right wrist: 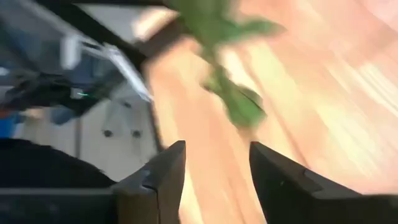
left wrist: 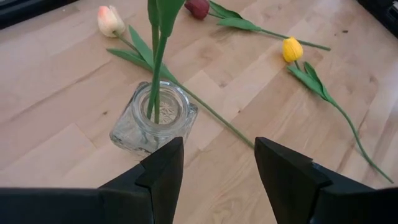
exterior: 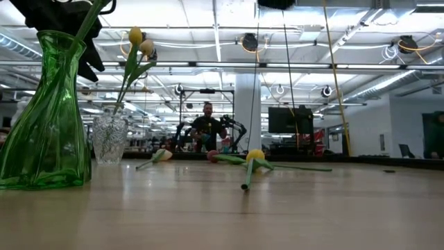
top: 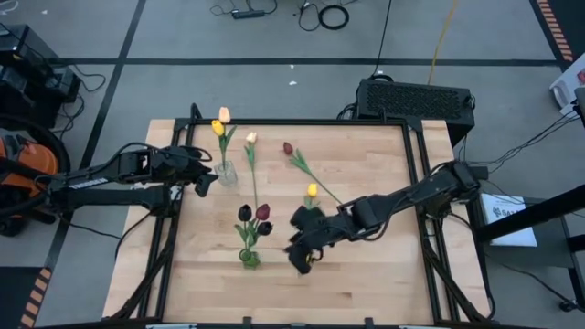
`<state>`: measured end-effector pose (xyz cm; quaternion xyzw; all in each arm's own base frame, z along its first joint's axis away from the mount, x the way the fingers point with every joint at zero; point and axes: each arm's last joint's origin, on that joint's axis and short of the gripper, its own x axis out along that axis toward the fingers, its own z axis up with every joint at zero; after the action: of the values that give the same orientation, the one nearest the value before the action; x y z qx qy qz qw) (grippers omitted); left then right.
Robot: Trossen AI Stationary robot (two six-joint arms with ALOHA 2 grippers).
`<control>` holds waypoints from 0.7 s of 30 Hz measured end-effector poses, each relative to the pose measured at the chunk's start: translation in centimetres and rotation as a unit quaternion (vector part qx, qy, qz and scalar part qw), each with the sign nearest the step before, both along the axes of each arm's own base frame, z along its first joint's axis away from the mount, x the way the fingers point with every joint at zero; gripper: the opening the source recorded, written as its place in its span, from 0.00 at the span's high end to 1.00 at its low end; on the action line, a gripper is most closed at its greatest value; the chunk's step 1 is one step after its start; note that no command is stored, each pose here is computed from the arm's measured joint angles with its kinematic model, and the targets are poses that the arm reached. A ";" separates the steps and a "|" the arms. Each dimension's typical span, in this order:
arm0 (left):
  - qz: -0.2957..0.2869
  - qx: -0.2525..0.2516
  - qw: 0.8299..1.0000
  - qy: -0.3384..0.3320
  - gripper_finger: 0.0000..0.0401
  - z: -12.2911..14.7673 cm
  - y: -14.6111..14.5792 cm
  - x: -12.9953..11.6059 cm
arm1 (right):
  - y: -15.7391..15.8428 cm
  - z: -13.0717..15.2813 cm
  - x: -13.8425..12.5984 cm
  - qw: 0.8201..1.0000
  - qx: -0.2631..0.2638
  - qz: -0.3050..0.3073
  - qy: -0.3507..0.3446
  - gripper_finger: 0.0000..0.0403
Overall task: Sort flowers into vase by color
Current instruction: Put the orange tulip into the transparent vase
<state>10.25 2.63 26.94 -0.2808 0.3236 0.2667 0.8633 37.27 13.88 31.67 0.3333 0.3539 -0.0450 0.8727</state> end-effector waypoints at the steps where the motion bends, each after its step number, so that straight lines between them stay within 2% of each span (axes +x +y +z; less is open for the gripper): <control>1: 0.000 0.000 1.000 0.000 0.49 0.0 0.0 0.0 | -0.2 -0.2 -0.6 0.999 -0.002 -0.009 0.031 0.59; 4: 0.000 0.000 1.000 -0.001 0.49 0.0 0.0 0.0 | -0.8 -1.0 -1.9 0.993 -0.013 -0.040 0.109 0.62; 8: 0.000 0.001 1.000 -0.006 0.49 0.1 0.0 0.1 | -2.0 -2.2 -3.5 0.972 -0.032 -0.079 0.218 0.66; 10: 0.000 0.001 1.000 -0.006 0.49 0.1 0.0 0.1 | -2.8 -3.1 -3.9 0.964 -0.046 -0.085 0.249 0.68; 13: 0.000 0.001 1.000 -0.006 0.49 0.1 0.0 0.1 | -4.3 -4.4 -4.6 0.960 -0.061 -0.071 0.262 0.72; 15: 0.000 0.001 1.000 -0.006 0.49 0.1 0.0 0.1 | -5.9 -5.0 -5.2 0.965 -0.053 -0.060 0.251 0.74; 21: 0.002 0.004 1.000 -0.009 0.49 0.1 0.0 0.1 | -11.1 -7.1 -8.5 0.974 -0.057 -0.081 0.204 0.80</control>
<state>10.36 2.67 27.07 -0.2806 0.3145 0.2672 0.8666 28.78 2.76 24.61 0.2943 0.4930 -0.2027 0.7932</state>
